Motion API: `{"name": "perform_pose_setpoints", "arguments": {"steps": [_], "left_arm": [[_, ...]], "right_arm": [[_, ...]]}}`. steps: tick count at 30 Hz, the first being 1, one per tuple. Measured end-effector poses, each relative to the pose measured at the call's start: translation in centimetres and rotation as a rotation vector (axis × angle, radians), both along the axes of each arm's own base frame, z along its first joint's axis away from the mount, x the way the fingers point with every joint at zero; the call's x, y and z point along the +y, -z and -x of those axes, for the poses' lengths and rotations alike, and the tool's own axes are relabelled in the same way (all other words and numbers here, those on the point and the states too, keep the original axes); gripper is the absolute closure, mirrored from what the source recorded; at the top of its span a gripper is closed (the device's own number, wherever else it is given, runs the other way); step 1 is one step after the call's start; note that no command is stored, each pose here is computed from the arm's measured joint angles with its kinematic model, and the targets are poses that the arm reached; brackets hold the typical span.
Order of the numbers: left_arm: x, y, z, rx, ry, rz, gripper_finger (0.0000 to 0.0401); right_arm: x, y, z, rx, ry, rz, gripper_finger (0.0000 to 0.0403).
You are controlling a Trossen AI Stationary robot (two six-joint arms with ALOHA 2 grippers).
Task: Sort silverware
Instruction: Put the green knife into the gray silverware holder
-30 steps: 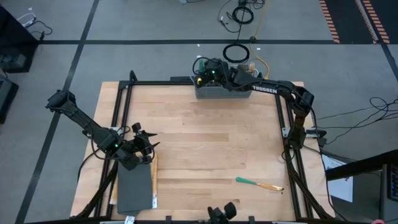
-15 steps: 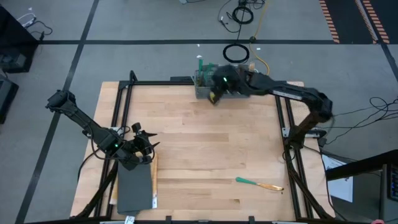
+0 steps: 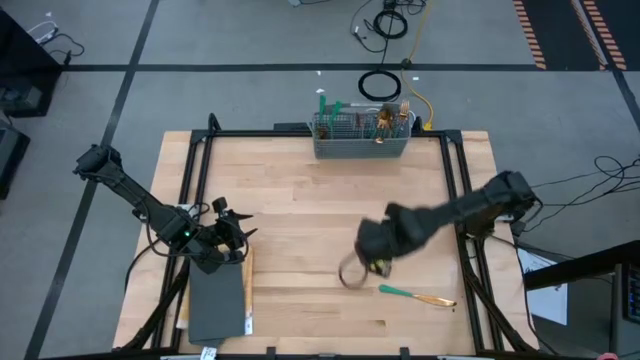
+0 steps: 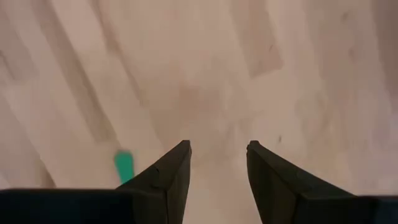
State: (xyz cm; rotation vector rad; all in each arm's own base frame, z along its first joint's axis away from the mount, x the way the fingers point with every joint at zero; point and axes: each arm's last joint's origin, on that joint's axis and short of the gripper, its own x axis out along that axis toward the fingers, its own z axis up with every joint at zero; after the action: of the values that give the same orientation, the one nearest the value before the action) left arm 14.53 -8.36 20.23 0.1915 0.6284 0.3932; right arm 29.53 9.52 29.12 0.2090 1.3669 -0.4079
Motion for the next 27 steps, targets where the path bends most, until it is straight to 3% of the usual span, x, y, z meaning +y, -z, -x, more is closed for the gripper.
{"name": "perform_pose_setpoints", "arguments": {"steps": [6, 14, 27], "left_arm": [[0.0, 0.0, 0.0, -0.009, -0.012, 0.018, 0.0212], [0.0, 0.0, 0.0, -0.009, -0.012, 0.024, 0.0212], [0.0, 0.0, 0.0, -0.014, -0.012, 0.029, 0.0212]], "right_arm": [[5.5, 3.6, 0.3, 0.113, -0.068, 0.053, 0.0258], [8.7, 8.9, -0.1, 0.314, -0.149, 0.071, 0.0234], [10.6, 10.4, 1.8, 0.333, -0.193, 0.083, 0.0222]]}}
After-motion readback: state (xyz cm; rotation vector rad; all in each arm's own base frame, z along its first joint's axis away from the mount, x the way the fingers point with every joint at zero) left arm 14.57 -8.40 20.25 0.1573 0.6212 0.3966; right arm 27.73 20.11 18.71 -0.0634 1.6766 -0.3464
